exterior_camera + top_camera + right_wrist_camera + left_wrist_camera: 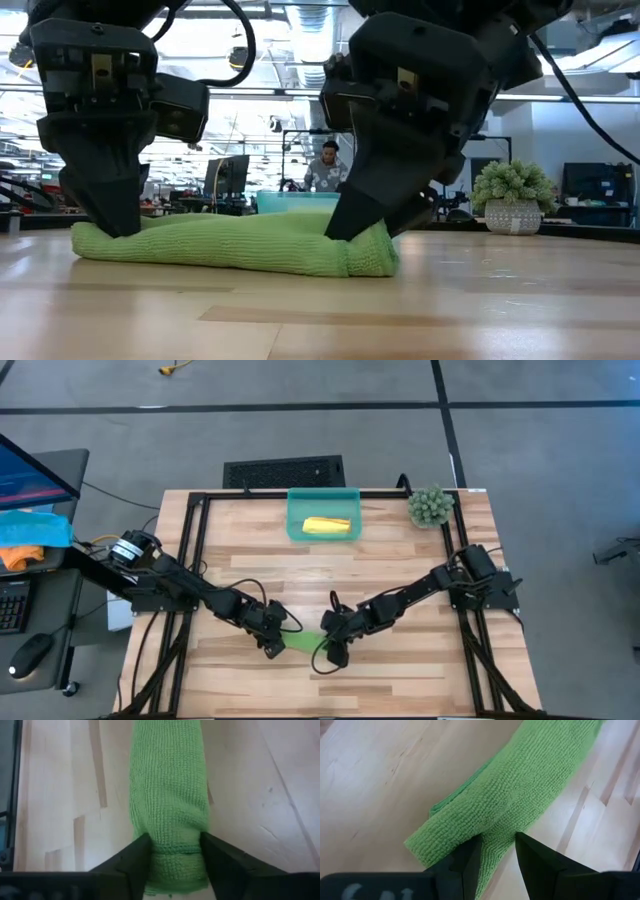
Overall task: Roll microfiber towels into tight, uniform cylinder then place into a basket
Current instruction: Put the green microfiber towel into the blue bin
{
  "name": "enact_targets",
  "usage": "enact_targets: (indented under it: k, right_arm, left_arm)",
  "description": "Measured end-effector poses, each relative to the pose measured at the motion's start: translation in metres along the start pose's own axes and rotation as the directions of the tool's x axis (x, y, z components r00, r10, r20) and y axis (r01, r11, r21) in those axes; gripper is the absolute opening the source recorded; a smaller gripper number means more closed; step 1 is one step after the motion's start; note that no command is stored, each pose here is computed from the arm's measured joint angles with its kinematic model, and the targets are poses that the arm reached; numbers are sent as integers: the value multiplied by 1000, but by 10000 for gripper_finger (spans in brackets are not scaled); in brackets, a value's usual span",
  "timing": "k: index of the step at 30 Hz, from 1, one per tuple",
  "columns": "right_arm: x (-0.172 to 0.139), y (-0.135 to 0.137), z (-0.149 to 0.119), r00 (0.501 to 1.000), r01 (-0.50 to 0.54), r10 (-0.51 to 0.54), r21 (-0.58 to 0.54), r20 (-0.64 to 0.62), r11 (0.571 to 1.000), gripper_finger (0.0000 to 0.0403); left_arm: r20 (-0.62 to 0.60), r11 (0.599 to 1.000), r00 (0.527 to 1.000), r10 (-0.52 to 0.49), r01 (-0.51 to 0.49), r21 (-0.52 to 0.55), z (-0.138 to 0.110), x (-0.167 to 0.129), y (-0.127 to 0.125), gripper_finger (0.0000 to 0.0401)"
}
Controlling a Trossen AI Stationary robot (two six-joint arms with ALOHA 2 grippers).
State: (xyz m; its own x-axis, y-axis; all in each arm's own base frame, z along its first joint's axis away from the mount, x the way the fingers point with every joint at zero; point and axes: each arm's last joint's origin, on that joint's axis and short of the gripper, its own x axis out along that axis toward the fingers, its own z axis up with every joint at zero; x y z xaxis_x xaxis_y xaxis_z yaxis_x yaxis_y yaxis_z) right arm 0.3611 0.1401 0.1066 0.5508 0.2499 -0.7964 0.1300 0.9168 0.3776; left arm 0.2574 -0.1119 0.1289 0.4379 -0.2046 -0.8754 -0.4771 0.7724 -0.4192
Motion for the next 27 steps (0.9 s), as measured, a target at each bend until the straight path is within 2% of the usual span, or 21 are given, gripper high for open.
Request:
enact_targets:
  k: [5,8,13,23,27]
  right_arm:
    - [0,-4,0,1000,6,-6,4,-18,1000,122]
    - [0,-4,0,1000,5,-5,2,-19,1000,77]
    - [0,-5,0,1000,7,-8,-20,-25,1000,29]
    - [0,-5,-1,1000,9,-10,-25,-29,1000,42]
    - [0,-5,-1,1000,8,-9,-43,-30,999,32]
  left_arm:
    - [7,1000,1000,-11,11,3,1,0,-1,121]
    - [8,999,1000,-11,10,52,1,0,-1,123]
    - [11,995,1000,-12,11,102,1,0,-1,145]
    - [71,981,997,22,-35,193,3,0,0,229]
    - [57,978,998,9,-21,208,6,-2,1,241]
